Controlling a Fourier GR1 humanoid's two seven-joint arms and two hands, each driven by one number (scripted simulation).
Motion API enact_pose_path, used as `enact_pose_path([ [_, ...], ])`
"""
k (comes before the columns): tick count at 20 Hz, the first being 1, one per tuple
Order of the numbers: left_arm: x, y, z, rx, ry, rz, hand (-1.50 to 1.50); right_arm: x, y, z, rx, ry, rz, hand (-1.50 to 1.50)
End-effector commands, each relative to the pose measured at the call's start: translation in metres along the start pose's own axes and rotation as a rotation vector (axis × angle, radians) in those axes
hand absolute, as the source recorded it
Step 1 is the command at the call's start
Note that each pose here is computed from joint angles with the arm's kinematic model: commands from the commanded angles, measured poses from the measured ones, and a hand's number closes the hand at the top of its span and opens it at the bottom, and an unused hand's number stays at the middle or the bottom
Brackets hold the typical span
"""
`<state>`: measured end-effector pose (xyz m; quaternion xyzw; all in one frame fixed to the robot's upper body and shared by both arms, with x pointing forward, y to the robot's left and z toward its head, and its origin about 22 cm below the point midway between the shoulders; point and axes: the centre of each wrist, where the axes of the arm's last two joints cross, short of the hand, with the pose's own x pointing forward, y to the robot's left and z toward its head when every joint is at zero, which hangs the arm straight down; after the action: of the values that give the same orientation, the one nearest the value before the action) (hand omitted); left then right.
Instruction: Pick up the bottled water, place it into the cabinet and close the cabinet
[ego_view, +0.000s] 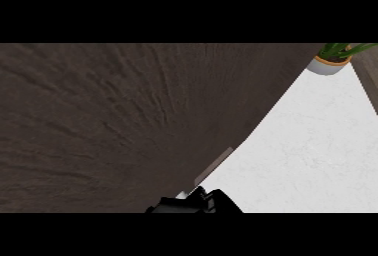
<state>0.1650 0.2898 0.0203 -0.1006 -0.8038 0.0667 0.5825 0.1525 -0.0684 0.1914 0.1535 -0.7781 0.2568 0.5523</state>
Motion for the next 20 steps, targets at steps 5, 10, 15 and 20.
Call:
enact_pose_path([
  [5,0.020,0.013,0.010,-0.014,-0.010,-0.003,1.50,-0.023,-0.015,-0.103,-0.074,0.096,-0.136,1.50],
  [10,0.028,0.034,0.015,-0.014,-0.005,-0.006,1.50,-0.050,-0.062,-0.135,-0.037,0.141,-0.227,1.50],
  [15,0.029,0.044,0.025,-0.001,0.000,0.001,1.50,-0.095,-0.101,-0.157,-0.043,0.188,-0.183,1.50],
  [20,0.023,0.043,0.021,-0.029,-0.003,0.003,1.50,-0.114,-0.131,-0.171,-0.059,0.186,-0.169,1.50],
])
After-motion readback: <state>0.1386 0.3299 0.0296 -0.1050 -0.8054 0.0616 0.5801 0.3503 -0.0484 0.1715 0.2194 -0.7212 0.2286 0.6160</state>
